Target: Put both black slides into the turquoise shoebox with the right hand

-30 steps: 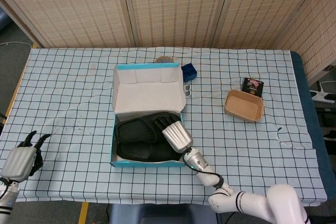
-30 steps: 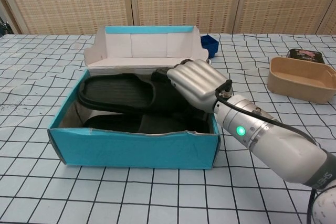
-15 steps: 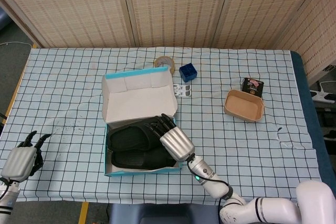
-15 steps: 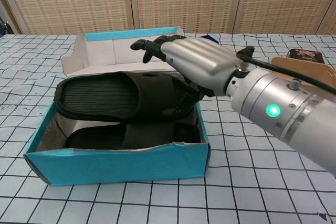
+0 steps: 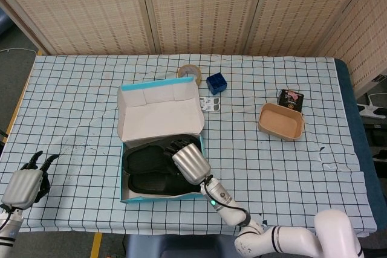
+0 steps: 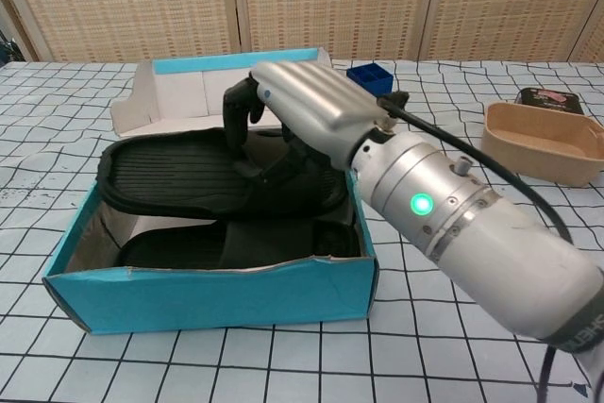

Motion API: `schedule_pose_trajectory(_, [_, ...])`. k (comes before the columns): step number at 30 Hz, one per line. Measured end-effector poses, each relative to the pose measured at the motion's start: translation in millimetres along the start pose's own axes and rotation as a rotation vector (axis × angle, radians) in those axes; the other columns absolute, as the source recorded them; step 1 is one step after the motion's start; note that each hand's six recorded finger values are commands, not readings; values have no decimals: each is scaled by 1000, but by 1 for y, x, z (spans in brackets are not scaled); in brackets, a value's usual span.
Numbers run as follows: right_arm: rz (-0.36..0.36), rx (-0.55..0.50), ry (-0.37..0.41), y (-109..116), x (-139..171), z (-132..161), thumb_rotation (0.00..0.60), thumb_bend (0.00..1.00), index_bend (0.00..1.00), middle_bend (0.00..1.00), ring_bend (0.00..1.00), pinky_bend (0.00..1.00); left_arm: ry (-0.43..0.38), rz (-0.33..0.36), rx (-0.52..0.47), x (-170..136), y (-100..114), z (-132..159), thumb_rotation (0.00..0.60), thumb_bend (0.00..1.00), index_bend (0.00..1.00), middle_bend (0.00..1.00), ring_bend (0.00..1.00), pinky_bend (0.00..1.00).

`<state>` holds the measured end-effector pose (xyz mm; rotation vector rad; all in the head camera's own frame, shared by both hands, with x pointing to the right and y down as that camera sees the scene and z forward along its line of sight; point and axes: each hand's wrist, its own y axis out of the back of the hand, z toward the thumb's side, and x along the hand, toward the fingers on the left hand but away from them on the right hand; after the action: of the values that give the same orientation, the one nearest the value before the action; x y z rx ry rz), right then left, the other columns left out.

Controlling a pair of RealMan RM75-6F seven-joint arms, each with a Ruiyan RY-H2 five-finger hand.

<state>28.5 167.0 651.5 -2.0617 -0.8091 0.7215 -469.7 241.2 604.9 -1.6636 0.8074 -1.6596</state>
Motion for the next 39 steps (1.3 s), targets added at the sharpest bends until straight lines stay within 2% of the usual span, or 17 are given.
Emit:
schedule_pose_trajectory(2, [-12, -11, 12, -2, -5, 8, 600, 542, 744, 601, 510, 661, 1, 1, -3, 0, 1, 0, 600, 387, 140, 61, 42, 311])
schedule_pose_trajectory(9, [-39, -5, 45, -10, -20, 30, 600, 547, 756, 628, 530, 676, -4, 3, -5, 0, 1, 0, 600, 387, 140, 60, 42, 312])
schedule_pose_trajectory(22, [-19, 99, 71, -47, -50, 29, 600, 547, 760, 632, 532, 676, -4, 9, -16, -2, 3, -1, 600, 387, 140, 61, 42, 312])
schedule_pose_trajectory(28, [48, 80, 102, -68, -62, 32, 600, 547, 762, 632, 532, 676, -6, 13, -30, -2, 5, -2, 600, 387, 140, 61, 42, 312])
schedule_pose_trajectory(39, [181, 79, 55, -99, -54, 12, 600, 547, 762, 632, 532, 676, -9, 17, -40, -3, 8, -3, 600, 388, 140, 61, 42, 313])
